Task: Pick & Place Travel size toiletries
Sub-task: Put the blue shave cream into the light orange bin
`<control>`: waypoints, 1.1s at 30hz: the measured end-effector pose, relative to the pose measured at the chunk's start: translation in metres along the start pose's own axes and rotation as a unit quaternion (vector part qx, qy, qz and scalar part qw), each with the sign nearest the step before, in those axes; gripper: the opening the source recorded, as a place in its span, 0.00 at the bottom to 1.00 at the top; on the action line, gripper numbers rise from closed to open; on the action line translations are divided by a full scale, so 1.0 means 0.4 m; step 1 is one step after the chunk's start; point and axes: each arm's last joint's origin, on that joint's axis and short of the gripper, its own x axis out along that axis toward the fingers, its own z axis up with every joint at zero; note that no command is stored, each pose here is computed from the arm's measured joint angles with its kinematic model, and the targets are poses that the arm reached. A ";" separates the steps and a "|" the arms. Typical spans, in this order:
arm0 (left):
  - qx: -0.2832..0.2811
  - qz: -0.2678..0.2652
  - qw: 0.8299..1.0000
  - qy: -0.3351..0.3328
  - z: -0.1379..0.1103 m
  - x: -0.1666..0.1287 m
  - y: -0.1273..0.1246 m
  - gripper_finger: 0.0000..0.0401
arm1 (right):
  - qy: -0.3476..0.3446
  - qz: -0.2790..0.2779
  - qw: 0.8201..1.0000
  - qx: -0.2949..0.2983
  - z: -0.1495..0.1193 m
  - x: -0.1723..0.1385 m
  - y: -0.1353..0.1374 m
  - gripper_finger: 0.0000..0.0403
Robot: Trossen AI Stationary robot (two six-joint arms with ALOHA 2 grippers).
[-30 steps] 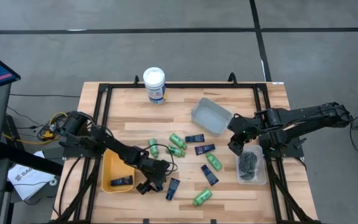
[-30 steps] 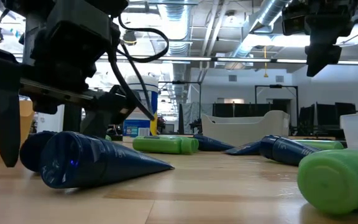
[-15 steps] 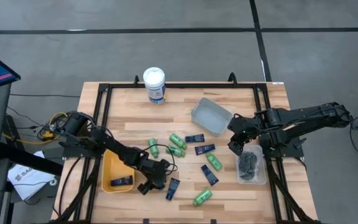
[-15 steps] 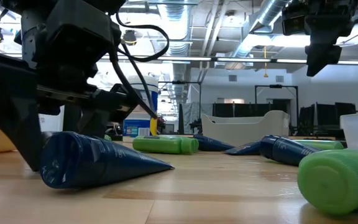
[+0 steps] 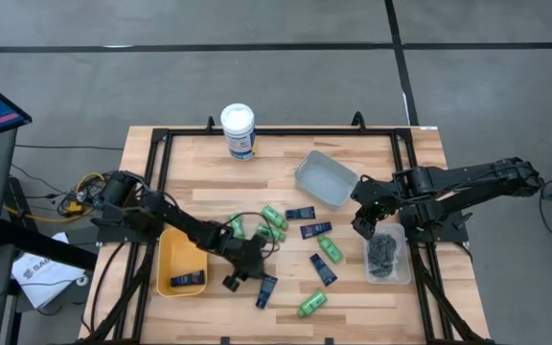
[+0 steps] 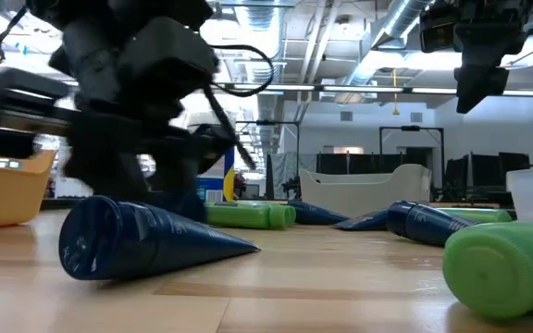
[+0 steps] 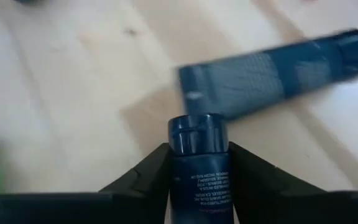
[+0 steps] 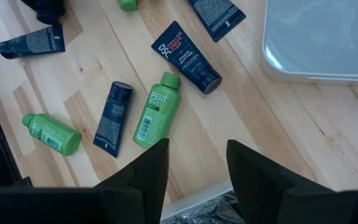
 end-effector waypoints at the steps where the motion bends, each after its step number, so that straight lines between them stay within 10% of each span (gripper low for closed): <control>1: -0.003 0.008 1.000 -0.001 0.002 -0.001 0.007 0.34 | 0.000 0.000 1.000 0.000 0.000 0.000 0.000 0.38; 18: -0.122 0.216 0.964 -0.091 0.092 -0.301 0.082 0.35 | -0.002 0.001 1.000 -0.001 0.001 0.000 0.001 0.36; 33: -0.407 0.082 0.910 -0.007 0.001 -0.501 -0.074 0.34 | -0.005 0.002 1.000 -0.004 0.002 0.000 0.001 0.35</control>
